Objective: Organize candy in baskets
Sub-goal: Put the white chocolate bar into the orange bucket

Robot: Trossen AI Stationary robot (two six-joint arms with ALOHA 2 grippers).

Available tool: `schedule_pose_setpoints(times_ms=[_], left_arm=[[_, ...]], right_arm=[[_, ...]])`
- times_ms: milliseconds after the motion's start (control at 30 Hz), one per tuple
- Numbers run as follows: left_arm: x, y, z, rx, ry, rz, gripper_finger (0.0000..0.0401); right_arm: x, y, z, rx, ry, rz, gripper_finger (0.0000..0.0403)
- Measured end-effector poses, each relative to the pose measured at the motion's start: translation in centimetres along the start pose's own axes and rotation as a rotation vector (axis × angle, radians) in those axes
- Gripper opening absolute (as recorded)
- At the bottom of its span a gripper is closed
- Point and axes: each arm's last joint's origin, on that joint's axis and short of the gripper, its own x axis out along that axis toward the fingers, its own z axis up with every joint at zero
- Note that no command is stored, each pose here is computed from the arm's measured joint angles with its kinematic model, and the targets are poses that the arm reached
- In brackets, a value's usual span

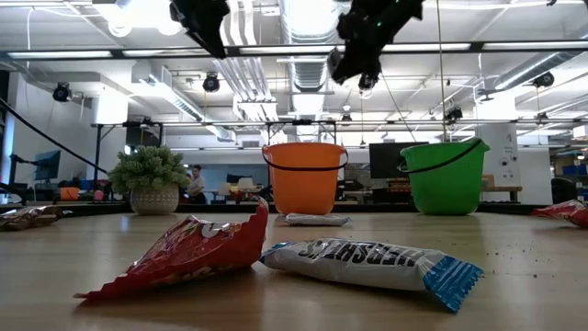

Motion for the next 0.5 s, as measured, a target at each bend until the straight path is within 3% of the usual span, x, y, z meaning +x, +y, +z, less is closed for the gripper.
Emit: schedule_pose_setpoints(times_ms=[200,500], left_arm=[[1.0,-0.5,-0.1,0.024,0.05,-0.006,0.0129],[1.2,-0.6,-0.1,0.031,0.065,-0.003,0.0129]], right_arm=[[3.2,-1.0,-0.2,0.007,0.017,0.041,0.0031],[6.0,-1.2,-0.2,0.013,-0.001,0.12,0.0121]])
